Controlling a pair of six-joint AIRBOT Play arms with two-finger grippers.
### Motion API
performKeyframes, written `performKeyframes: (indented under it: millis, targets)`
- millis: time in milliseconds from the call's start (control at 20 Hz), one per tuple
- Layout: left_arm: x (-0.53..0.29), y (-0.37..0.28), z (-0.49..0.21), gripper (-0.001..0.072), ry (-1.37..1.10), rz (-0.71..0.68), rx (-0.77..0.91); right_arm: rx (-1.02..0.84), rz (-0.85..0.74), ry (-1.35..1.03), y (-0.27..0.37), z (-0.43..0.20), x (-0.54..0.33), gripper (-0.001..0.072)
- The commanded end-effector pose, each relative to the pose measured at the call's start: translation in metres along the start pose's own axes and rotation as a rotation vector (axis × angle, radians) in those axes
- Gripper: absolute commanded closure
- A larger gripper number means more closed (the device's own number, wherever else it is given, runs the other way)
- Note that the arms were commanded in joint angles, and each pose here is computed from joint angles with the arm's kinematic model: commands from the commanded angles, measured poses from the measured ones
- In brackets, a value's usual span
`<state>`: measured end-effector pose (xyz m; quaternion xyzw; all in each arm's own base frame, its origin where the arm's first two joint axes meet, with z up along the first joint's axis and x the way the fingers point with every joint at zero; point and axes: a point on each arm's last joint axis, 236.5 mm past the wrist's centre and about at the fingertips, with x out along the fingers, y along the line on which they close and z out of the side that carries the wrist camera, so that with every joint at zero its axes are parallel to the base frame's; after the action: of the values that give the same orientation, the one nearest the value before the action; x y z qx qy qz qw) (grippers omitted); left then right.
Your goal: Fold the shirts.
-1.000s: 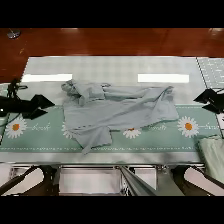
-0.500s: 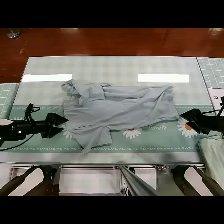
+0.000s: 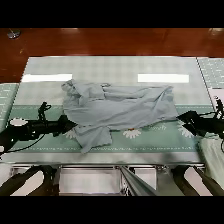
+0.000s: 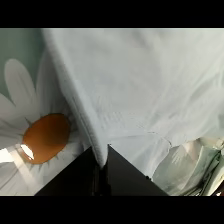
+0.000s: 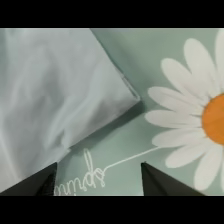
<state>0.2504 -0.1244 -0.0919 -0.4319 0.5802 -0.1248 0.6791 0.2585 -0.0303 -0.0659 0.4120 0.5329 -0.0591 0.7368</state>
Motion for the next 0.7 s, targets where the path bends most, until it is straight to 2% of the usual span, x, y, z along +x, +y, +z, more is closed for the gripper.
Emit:
performKeyframes:
  millis: [0,250,650]
  targets:
    - [0.001,-0.009,0.000,0.0688,0.005,-0.020,0.018,0.025,-0.058,0.010,-0.018,-0.002,-0.003,0.0105]
    - [0.001,-0.010,0.000,0.0687,0.007,-0.021,0.018,0.078,-0.061,0.043,-0.025,0.002,0.010,0.0105]
    - [0.001,-0.011,0.001,0.0688,0.002,-0.026,0.013,0.003,-0.046,0.147,0.006,0.026,0.054,0.0105]
